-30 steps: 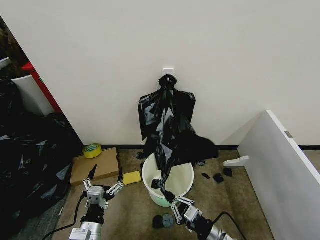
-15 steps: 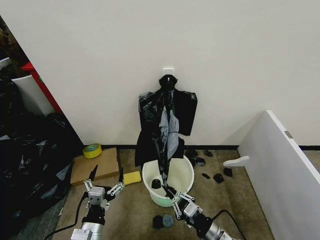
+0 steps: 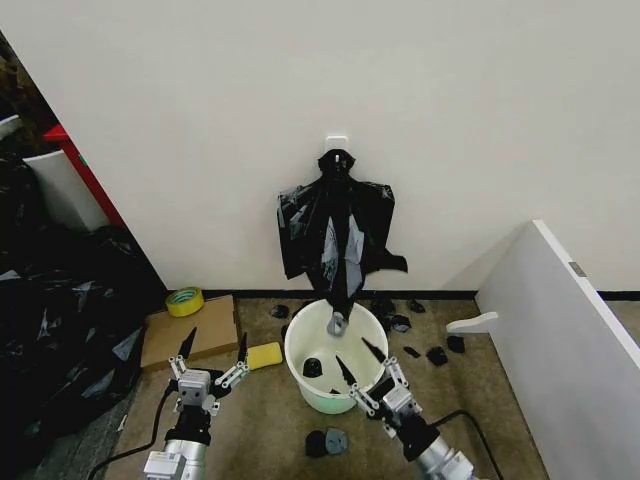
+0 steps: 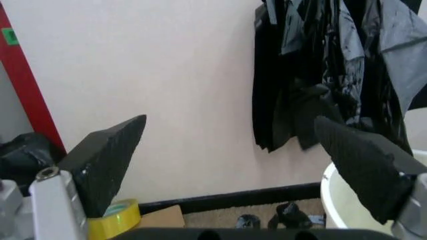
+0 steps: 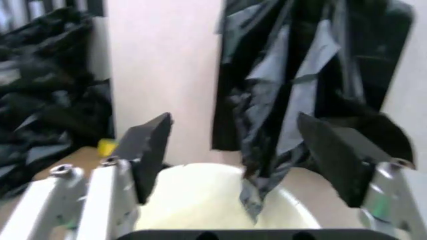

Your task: Place the garbage bag over the trash bin.

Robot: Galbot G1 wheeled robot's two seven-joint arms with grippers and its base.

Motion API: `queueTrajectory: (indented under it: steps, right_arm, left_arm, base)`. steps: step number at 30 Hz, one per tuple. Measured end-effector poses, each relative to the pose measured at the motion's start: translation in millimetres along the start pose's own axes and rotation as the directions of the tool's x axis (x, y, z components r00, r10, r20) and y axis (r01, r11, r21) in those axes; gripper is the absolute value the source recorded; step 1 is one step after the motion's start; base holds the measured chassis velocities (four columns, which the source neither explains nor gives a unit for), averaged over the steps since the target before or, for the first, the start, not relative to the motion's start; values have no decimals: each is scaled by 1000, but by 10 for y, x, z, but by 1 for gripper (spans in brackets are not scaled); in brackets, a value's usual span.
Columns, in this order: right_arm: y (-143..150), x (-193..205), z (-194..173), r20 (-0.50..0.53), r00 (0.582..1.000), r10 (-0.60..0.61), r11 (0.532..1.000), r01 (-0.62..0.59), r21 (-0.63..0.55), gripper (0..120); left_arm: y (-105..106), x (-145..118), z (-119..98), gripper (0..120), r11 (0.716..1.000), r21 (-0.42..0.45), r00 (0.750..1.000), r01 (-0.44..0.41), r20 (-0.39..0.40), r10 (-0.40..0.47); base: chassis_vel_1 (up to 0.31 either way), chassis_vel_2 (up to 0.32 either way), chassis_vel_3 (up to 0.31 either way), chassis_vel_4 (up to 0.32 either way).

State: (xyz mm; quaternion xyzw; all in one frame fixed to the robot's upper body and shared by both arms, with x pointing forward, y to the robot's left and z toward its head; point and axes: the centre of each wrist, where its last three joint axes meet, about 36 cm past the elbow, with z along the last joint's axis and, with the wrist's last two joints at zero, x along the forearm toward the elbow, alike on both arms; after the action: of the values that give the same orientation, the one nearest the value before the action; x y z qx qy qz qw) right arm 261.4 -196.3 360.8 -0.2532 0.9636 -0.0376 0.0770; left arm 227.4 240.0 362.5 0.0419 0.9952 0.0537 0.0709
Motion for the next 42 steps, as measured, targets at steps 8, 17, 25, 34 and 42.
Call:
queueTrajectory:
  steps: [8, 17, 25, 34, 42]
  right_arm:
    - [-341, -686, -61, 13, 998, 65, 991, -62, -122, 99]
    - [-696, -1378, 174, -9, 999, 46, 989, -47, -144, 97]
    - [-636, -1608, 247, -33, 996, 82, 980, -86, -179, 70]
    - [-653, -1554, 226, -31, 997, 76, 982, -81, -170, 39]
    - [-624, -1518, 243, -29, 998, 63, 985, -67, -162, 8]
  left_arm:
    - [6, 29, 1, 99, 1000, -6, 1000, 1, -11, -2]
    - [3, 49, -11, 99, 1000, -9, 1000, 8, -15, -8]
    - [9, 51, -27, 99, 1000, -10, 1000, 14, -11, -14]
    - [-2, 47, -11, 99, 1000, -5, 1000, 15, -8, -15]
    - [-25, 46, 2, 99, 1000, 0, 1000, 11, -10, -11]
  base:
    - [0, 0, 0, 0]
    - [0, 0, 0, 0]
    - [0, 0, 0, 0]
    - [0, 0, 0, 0]
    - [0, 0, 0, 0]
